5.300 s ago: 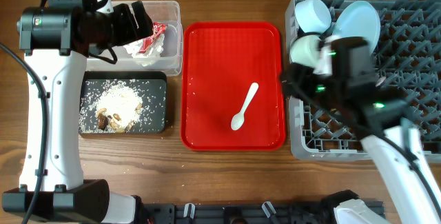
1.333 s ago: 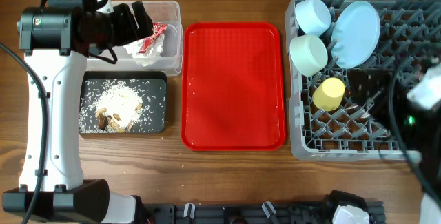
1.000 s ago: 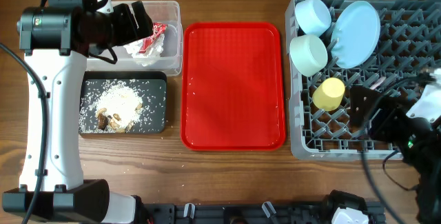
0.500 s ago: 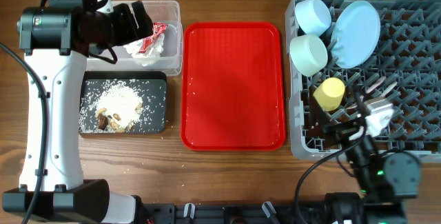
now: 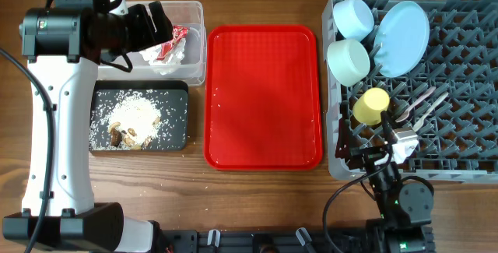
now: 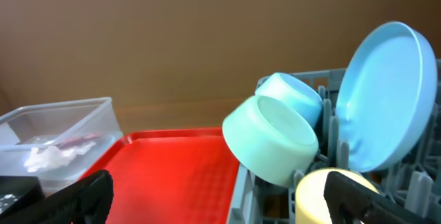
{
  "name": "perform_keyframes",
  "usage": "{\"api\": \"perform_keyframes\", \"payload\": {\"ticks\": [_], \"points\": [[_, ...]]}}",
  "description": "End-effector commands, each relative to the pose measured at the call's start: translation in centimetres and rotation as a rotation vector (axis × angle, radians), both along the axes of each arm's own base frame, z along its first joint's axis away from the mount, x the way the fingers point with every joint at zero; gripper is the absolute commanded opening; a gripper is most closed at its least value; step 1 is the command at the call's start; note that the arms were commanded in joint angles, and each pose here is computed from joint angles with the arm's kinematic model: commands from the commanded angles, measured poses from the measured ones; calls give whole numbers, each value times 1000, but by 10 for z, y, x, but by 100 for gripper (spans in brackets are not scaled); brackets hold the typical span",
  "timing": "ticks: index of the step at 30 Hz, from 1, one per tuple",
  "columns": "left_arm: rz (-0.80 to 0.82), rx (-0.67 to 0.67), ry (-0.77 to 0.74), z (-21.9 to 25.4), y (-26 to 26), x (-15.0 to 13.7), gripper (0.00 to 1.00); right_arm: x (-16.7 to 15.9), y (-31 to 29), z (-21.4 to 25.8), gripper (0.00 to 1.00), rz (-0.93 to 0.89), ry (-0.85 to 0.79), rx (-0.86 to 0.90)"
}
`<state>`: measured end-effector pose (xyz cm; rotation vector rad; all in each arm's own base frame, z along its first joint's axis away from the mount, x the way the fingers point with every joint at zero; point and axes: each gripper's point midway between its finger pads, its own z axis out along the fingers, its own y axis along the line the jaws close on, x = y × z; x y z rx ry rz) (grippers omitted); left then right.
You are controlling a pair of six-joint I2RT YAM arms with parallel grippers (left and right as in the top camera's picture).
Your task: Sort waste into correct bins and load items into the dishwasher rack
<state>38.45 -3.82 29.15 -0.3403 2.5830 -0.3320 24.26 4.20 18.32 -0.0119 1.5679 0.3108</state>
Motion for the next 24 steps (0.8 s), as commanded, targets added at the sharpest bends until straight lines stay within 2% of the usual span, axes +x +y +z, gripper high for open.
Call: {"api": "perform_keyframes", "payload": {"ticks": [1, 24], "points": [[18, 3, -6, 2, 4, 1, 100, 1, -6, -7, 100, -36, 8, 18], [18, 3, -6, 2, 4, 1, 100, 2, -6, -9, 100, -36, 17, 18]]}}
